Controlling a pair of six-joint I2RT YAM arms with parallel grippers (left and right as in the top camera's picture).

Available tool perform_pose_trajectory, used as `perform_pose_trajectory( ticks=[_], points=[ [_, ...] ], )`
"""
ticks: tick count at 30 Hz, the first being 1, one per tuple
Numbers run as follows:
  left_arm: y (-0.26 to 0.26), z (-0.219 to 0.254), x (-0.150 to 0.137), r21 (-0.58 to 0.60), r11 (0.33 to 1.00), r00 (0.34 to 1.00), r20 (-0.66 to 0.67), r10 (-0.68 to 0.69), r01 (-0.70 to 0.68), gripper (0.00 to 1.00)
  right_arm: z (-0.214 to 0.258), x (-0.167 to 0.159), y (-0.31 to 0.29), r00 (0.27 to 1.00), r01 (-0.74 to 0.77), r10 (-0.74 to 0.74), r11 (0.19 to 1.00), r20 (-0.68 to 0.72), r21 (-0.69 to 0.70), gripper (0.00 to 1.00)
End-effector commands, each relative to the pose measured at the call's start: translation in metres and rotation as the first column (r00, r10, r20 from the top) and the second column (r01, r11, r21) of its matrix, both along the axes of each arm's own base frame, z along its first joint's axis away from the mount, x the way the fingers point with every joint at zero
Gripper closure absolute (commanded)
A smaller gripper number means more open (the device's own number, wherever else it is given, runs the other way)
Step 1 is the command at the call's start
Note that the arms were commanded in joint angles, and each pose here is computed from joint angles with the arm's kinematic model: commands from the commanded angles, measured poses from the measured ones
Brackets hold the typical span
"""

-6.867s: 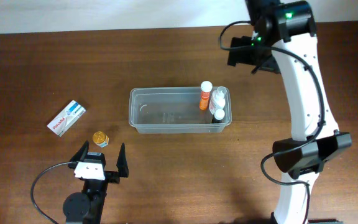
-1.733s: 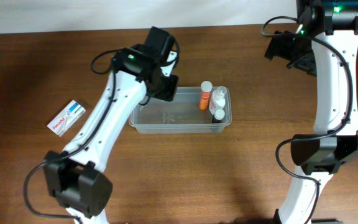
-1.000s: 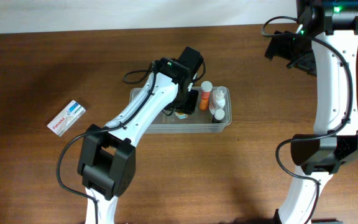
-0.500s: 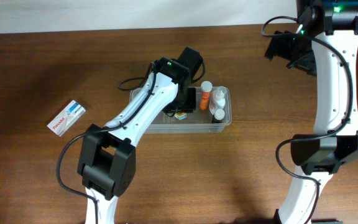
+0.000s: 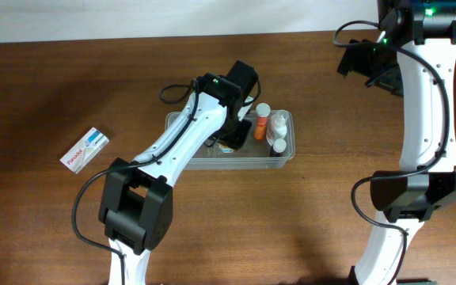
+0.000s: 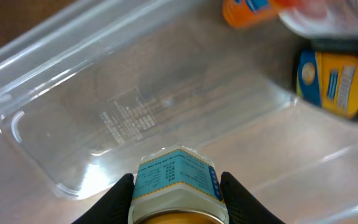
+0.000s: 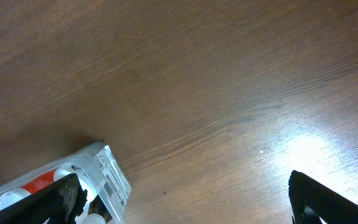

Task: Pack container
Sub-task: 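Lift the amber jar and carry it right over the container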

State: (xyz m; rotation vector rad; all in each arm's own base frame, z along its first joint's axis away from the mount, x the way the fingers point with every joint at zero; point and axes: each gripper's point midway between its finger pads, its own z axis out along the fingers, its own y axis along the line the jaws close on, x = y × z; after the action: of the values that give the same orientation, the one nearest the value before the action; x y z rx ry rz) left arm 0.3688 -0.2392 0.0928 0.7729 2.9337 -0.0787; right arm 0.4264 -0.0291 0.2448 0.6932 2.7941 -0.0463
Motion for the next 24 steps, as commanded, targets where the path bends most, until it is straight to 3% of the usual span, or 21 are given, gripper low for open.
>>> perform_pose_trajectory(
  ticks=[1,4,9,16,24],
  points=[
    [0.002,0.002,0.0,0.033,0.981,0.981,0.01,-0.193,0.192,0.89,0.003,0.001,-0.002,1.0,0.009,-0.009,1.0,0.011,0.003,0.02],
    [0.004,0.002,-0.004,0.042,0.965,0.966,-0.005,-0.259,0.258,0.89,0.003,0.001,-0.002,1.0,0.01,-0.01,1.0,0.011,0.002,0.02],
    [0.002,0.002,-0.003,0.032,0.974,0.974,-0.004,-0.226,0.226,0.89,0.003,0.001,-0.002,1.0,0.01,-0.01,1.0,0.011,0.003,0.02],
    [-0.002,0.003,0.004,-0.016,0.994,0.994,0.003,0.107,-0.107,0.89,0.003,0.001,-0.002,1.0,0.01,-0.01,1.0,0.011,0.002,0.01],
    [-0.001,0.004,0.014,-0.046,0.914,0.915,0.017,0.404,-0.403,0.89,0.003,0.001,-0.002,1.0,0.01,-0.01,1.0,0.011,0.002,0.01]
  ],
)
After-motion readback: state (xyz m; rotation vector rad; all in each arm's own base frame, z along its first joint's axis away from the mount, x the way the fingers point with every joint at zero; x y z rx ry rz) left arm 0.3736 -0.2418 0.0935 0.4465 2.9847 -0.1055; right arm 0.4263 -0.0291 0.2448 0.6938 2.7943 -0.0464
